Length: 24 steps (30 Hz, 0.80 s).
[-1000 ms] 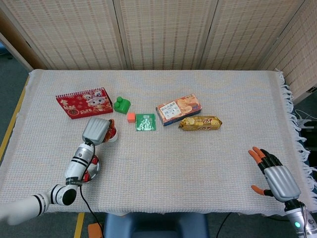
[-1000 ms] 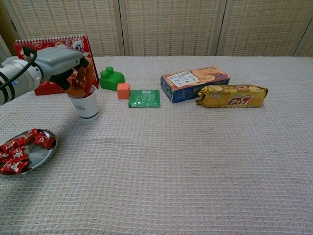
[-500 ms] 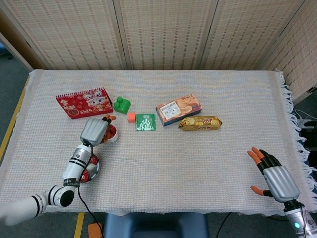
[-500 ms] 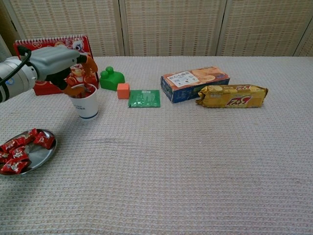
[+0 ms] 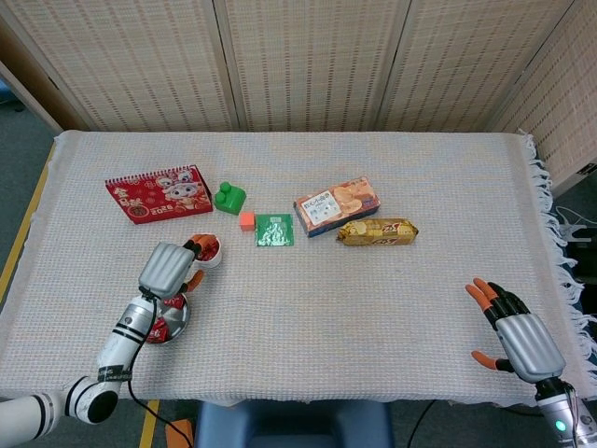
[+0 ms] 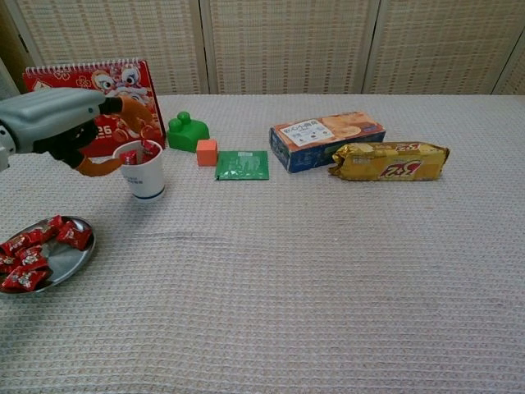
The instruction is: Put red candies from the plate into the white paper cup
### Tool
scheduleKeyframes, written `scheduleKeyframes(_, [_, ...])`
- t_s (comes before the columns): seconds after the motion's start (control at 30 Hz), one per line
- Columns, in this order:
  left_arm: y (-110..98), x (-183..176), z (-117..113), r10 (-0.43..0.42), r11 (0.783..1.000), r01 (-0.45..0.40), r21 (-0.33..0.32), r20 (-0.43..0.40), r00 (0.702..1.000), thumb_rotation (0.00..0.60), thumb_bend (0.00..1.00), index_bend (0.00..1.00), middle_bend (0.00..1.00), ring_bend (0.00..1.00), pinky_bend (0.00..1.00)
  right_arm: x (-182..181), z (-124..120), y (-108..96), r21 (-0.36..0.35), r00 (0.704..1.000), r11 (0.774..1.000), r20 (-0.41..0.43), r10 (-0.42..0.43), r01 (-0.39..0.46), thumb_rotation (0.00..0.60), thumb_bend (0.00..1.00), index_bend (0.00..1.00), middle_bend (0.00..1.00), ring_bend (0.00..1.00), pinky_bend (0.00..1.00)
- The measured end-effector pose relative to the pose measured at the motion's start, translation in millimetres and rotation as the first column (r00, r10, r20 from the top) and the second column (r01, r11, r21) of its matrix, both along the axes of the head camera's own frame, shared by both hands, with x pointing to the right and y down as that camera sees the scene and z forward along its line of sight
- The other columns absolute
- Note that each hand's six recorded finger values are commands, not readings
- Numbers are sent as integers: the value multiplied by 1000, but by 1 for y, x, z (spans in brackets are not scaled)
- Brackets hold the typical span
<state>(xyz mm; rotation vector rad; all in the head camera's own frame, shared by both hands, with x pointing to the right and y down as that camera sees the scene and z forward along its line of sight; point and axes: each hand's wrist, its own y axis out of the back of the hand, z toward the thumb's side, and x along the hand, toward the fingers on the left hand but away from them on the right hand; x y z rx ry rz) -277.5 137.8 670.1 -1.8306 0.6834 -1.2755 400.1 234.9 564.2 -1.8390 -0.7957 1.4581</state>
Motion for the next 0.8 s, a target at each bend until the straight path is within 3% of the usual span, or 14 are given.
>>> scheduleKeyframes(0.3, [87, -63, 5, 2, 988, 10, -152, 78, 997, 600, 386, 69, 120, 825, 1000, -4, 0, 3, -5, 1000, 1000, 10, -16, 16, 600, 62, 0, 0, 0, 138])
scheduleKeyframes(0.63, [105, -86, 15, 41, 984, -7, -179, 185, 982, 600, 387, 71, 104, 825, 1000, -3, -3, 4, 0, 1000, 1000, 13, -17, 17, 600, 62, 0, 0, 0, 138])
scheduleKeyframes(0.8, [111, -92, 26, 71, 980, -23, -197, 239, 968, 600, 383, 131, 149, 825, 1000, -2, -4, 5, 1, 1000, 1000, 13, -16, 16, 600, 62, 0, 0, 0, 138])
